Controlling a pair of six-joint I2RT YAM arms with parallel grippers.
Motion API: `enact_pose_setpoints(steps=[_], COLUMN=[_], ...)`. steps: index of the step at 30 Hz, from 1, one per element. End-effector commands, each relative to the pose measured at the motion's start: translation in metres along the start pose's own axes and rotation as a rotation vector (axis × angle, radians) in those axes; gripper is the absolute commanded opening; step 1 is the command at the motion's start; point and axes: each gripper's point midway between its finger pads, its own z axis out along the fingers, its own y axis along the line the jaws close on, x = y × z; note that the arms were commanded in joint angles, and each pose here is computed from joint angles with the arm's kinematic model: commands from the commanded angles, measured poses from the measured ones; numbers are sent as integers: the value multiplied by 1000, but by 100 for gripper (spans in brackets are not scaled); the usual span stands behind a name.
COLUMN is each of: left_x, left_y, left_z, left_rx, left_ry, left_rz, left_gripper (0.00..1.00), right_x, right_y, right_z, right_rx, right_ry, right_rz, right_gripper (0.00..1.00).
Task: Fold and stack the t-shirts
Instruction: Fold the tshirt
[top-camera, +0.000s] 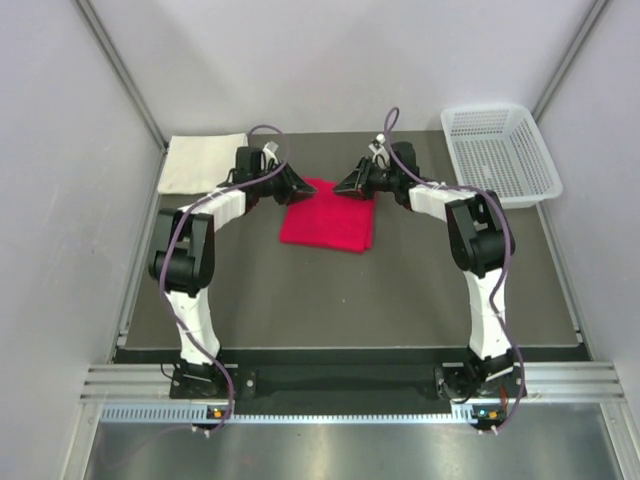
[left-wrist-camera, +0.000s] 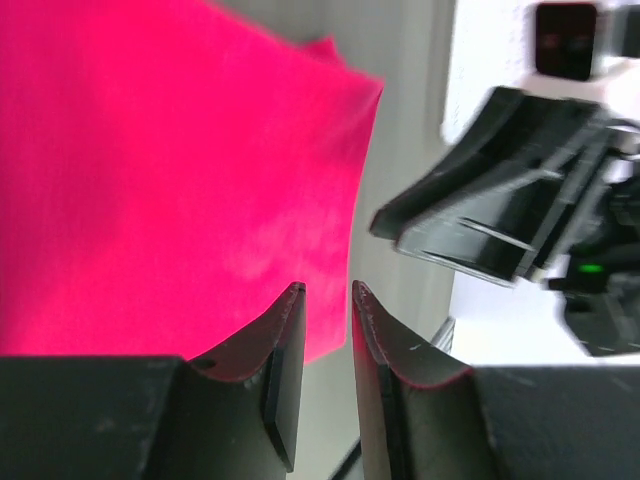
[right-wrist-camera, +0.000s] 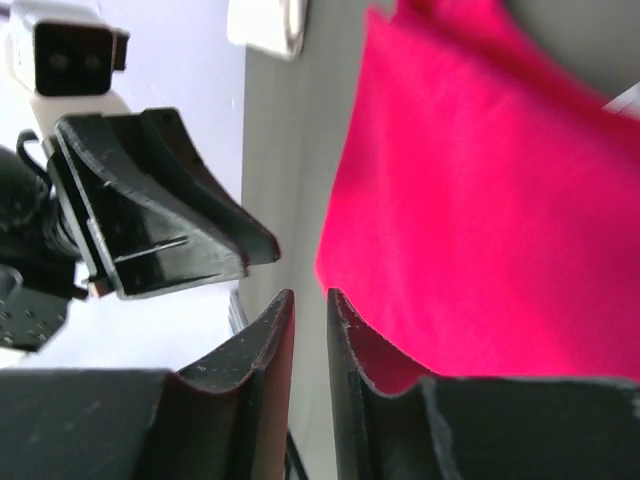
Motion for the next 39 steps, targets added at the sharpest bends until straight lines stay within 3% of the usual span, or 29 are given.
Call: enact_pose_setpoints(steps=[1, 12, 17, 22, 27, 30, 32, 34, 35, 39], left_x=[-33, -80, -82, -102, -124, -110, -79, -54, -29, 25], left_y=[-14, 53, 82, 65, 4, -27, -34, -40, -35, -25], left_z=[17, 86, 103, 99, 56, 24, 3, -6, -16, -26], left_rx=[156, 197, 128, 89, 31, 42, 44, 60, 48, 74], left_ry=[-103, -129, -100, -86, -103, -82, -47, -34, -13, 43], left_rz=[94, 46, 18, 46, 125, 136, 110, 122, 99, 49], left_gripper=[30, 27, 27, 27, 31, 31, 31, 31, 32, 31], right_x=[-36, -71, -91, -111, -126, -116, -111, -85, -77, -11], right_y=[4, -115, -135, -129, -89, -59, -31, -31, -8, 12], right_z=[9, 3, -8, -18, -53, -78, -97, -101, -103, -81], right_rx=[-141, -1, 54, 94, 228, 277, 291, 303, 261, 132], right_ry=[-101, -138, -144, -129, -138, -123, -142, -110, -104, 26], right_rz=[11, 96, 79, 74, 25, -22, -79, -72, -105, -101], right_gripper=[19, 20, 21, 21, 22, 24, 26, 27, 27, 27])
